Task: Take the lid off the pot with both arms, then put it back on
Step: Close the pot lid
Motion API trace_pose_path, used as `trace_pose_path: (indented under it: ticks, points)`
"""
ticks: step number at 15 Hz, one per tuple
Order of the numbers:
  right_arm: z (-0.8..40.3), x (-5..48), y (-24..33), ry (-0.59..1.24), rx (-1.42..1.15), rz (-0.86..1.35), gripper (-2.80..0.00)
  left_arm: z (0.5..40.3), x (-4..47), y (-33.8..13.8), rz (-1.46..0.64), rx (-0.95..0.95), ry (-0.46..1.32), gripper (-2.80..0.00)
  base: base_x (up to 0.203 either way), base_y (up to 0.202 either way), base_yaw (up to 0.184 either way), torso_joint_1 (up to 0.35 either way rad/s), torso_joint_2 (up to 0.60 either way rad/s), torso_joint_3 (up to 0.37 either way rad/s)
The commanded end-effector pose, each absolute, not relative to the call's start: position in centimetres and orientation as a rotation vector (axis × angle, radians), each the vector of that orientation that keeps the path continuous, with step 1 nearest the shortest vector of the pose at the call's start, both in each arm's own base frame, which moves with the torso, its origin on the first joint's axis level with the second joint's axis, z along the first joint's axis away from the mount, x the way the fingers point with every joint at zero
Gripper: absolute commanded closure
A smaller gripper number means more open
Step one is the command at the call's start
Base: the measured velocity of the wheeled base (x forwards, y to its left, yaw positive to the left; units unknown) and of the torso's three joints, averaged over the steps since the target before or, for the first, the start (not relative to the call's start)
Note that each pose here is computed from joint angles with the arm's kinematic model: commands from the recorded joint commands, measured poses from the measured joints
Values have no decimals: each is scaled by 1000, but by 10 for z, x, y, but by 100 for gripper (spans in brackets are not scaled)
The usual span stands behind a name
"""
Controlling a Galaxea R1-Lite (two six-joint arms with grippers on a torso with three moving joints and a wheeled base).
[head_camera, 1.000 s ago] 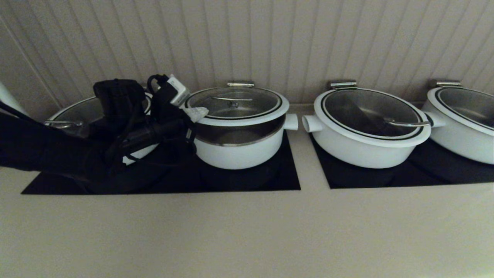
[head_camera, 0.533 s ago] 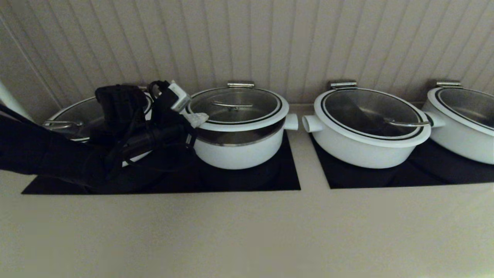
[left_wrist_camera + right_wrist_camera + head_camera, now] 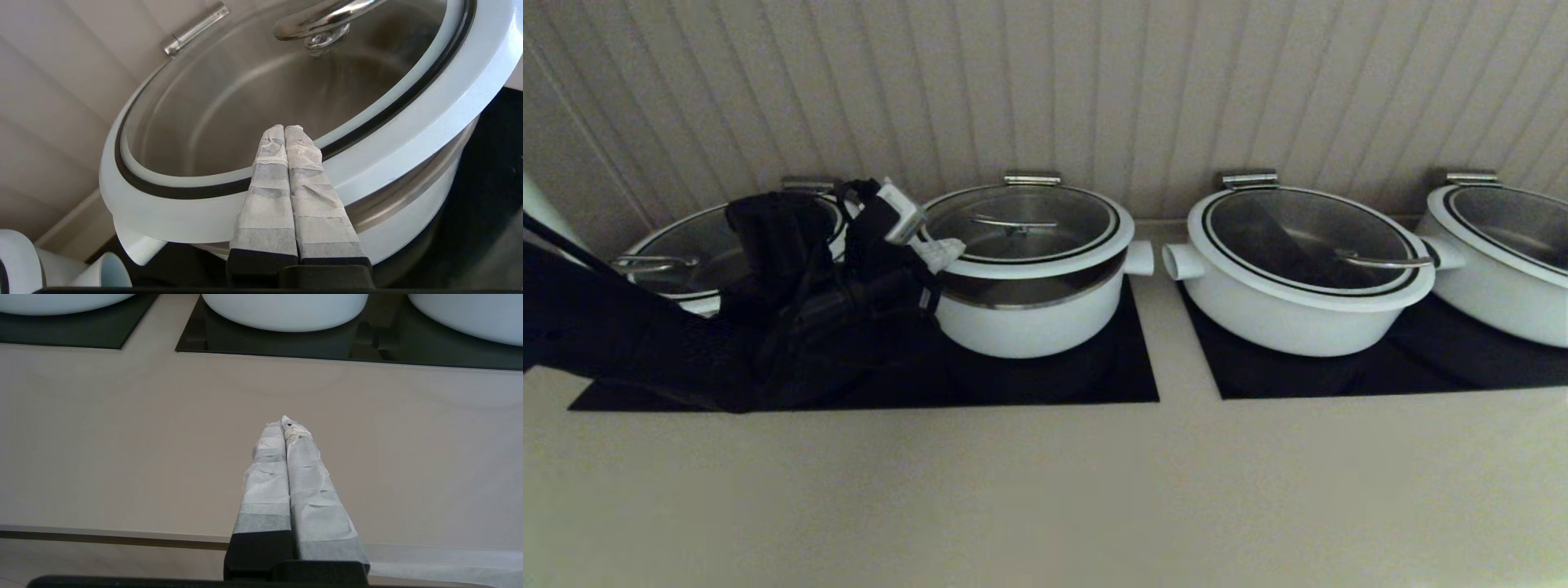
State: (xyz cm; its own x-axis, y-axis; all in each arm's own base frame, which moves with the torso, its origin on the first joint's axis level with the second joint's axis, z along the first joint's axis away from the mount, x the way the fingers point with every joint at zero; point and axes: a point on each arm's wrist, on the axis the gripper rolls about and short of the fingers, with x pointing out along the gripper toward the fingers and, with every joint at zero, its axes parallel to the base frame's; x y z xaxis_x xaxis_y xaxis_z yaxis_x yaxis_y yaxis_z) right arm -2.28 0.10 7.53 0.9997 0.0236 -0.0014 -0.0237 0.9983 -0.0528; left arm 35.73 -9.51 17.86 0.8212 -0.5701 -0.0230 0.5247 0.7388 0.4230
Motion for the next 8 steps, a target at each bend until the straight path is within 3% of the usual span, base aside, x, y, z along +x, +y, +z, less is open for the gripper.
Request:
trace_pose_path:
  ticks: [1, 8]
  points:
    - [75, -23, 1, 2, -54, 25, 0, 165, 357, -95, -610, 430, -76, 0, 0, 0, 0, 0, 0, 0]
    - [75, -23, 1, 2, -54, 25, 0, 153, 360, -96, -618, 434, -46, 0, 0, 0, 0, 0, 0, 0]
